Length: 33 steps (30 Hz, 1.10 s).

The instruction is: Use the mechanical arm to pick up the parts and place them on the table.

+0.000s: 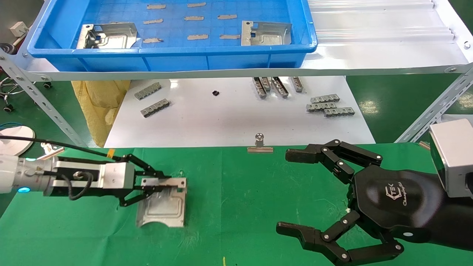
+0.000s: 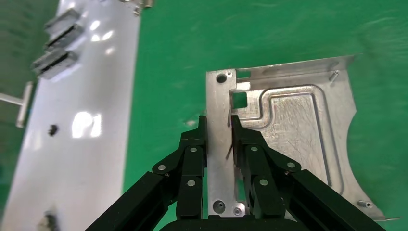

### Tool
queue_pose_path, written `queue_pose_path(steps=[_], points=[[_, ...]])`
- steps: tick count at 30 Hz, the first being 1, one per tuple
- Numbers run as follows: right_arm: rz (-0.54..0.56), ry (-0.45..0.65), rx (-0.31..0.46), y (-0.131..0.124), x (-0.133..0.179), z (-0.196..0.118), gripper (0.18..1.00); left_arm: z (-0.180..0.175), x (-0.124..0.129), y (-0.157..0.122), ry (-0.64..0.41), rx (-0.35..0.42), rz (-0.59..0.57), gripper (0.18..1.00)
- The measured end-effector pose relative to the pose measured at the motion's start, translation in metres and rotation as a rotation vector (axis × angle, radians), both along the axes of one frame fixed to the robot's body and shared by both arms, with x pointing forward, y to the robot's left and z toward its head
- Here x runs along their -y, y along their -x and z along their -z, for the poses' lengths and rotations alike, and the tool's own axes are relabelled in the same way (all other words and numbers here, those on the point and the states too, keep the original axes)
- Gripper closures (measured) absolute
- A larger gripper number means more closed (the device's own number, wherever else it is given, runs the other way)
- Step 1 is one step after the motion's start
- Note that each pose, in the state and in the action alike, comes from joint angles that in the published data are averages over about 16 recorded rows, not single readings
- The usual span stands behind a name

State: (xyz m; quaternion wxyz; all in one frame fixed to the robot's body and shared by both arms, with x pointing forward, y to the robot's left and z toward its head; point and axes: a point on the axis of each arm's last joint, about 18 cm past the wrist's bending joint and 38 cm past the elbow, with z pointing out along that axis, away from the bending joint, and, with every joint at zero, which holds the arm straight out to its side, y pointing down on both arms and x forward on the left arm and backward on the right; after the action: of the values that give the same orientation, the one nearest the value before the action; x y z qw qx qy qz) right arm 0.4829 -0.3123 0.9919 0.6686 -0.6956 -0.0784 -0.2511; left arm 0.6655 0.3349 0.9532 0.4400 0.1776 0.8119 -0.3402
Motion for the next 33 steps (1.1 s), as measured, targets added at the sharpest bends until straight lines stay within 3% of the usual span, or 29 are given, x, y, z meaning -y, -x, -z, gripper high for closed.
queue_pose_path(steps=[8, 16, 24, 33], points=[[0.000, 0.000, 0.000, 0.000, 0.000, 0.000, 0.179, -0.003, 0.000, -0.002, 0.044, 0.008, -0.003, 0.850], [0.000, 0.000, 0.000, 0.000, 0.000, 0.000, 0.179, -0.009, -0.005, 0.012, 0.189, -0.079, 0.004, 0.751], [0.000, 0.000, 0.000, 0.000, 0.000, 0.000, 0.179, -0.005, -0.013, 0.022, 0.325, -0.177, -0.013, 0.582], [0.000, 0.000, 0.000, 0.000, 0.000, 0.000, 0.179, -0.001, -0.015, 0.023, 0.363, -0.204, -0.022, 0.383]])
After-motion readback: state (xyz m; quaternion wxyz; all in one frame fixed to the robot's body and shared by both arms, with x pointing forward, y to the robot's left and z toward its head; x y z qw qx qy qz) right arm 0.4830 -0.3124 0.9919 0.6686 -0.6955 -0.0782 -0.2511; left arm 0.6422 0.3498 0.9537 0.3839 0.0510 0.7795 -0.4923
